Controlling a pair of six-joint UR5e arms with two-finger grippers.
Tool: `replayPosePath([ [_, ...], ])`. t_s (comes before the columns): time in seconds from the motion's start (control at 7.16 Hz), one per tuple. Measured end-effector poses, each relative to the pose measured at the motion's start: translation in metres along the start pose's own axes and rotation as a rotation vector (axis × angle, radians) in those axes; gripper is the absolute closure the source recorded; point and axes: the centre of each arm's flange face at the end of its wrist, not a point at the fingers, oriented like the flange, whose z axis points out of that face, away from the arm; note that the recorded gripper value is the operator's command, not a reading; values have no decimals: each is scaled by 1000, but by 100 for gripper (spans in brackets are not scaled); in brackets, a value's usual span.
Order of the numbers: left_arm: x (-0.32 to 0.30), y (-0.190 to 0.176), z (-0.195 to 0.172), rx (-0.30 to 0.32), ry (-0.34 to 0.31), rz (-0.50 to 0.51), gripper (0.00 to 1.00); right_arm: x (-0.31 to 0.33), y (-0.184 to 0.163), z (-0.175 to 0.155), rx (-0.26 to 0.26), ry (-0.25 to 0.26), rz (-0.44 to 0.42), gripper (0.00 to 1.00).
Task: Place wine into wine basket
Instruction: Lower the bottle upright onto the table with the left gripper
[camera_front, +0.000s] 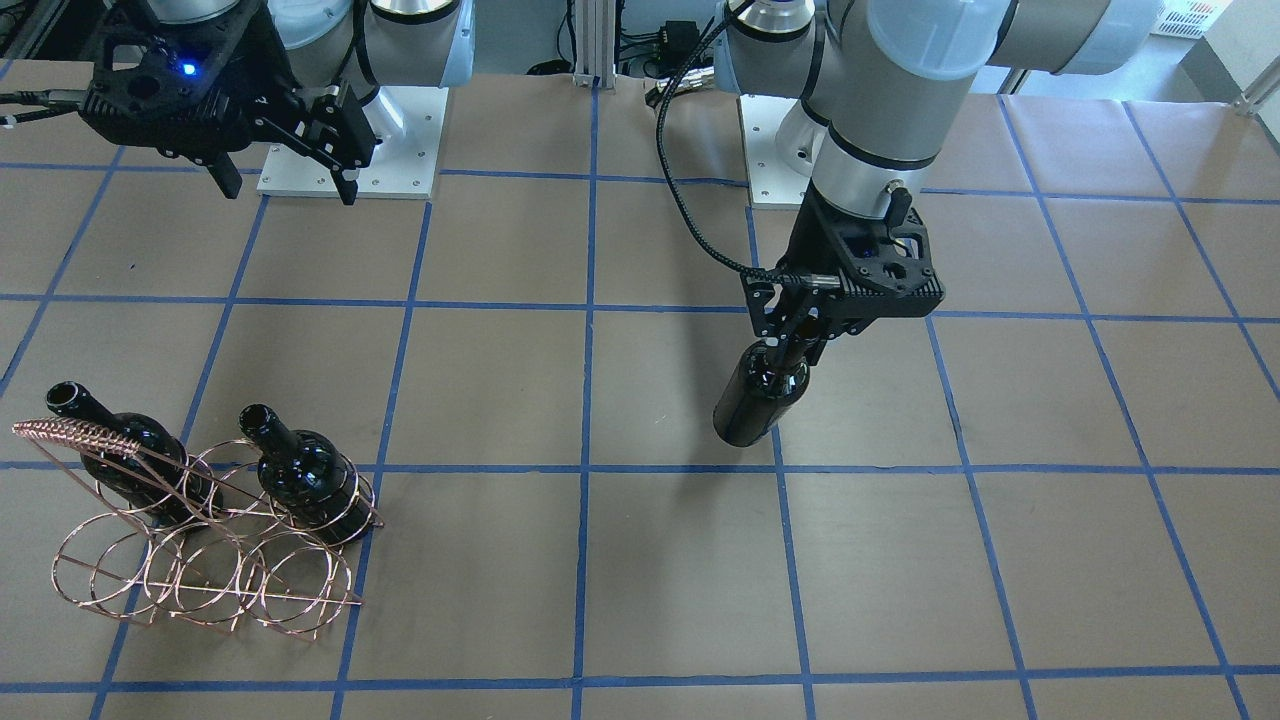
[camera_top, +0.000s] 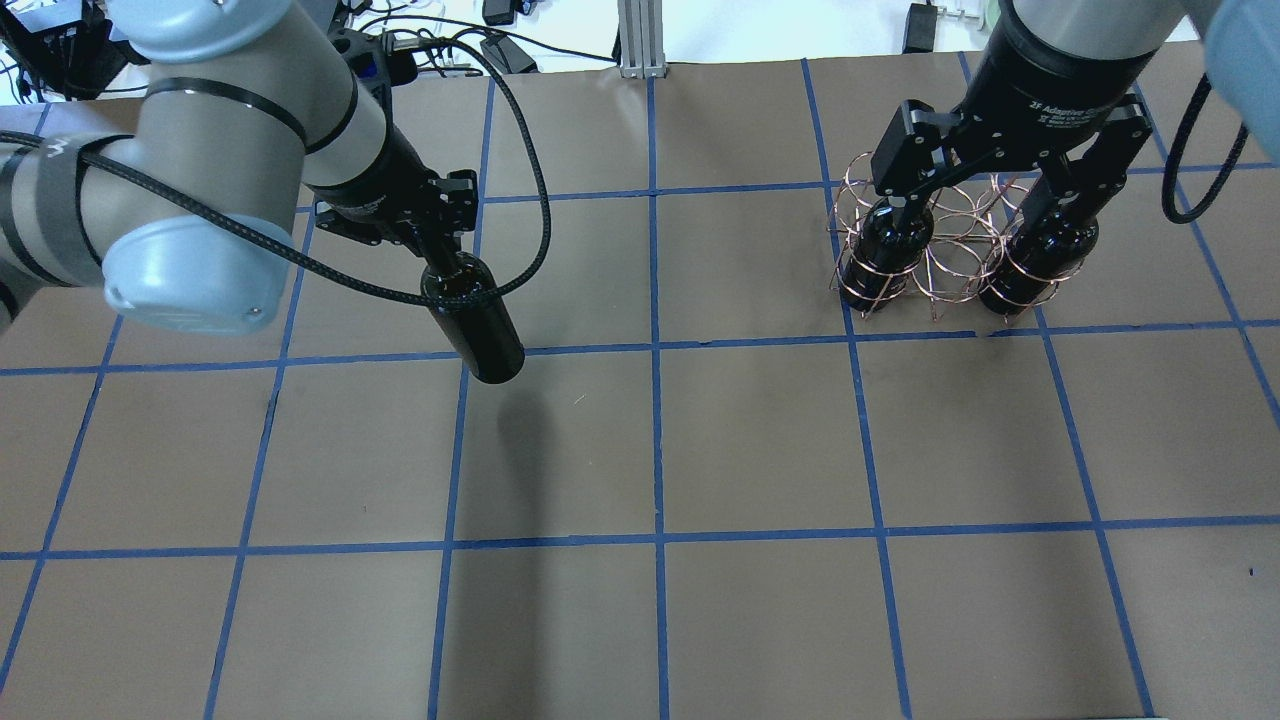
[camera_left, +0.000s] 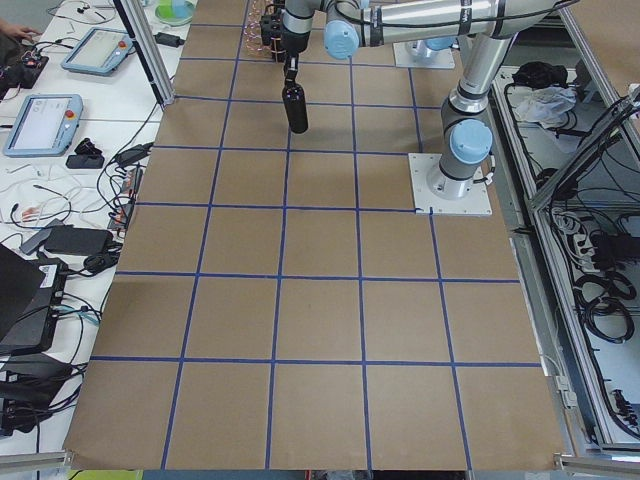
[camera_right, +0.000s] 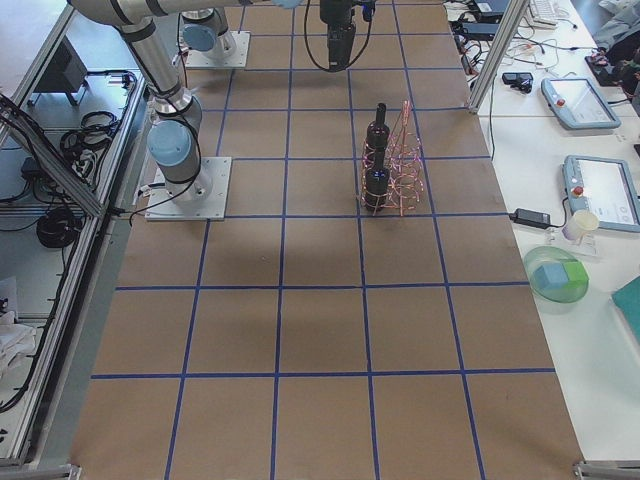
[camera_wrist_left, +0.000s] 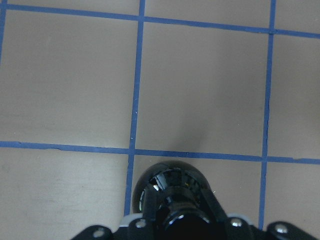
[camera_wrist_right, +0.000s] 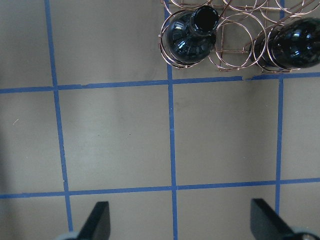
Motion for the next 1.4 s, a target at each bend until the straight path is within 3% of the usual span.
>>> replayPosePath([
  [0.28,20,13,9,9,10,6,100,0,0,0,0,-4,0,0],
  [1.26,38,36,30,-43,-1,41,100,0,0,0,-1,-4,1,0],
  [1.4,39,37,32,-52,-1,43,73,0,0,0,-1,-4,1,0],
])
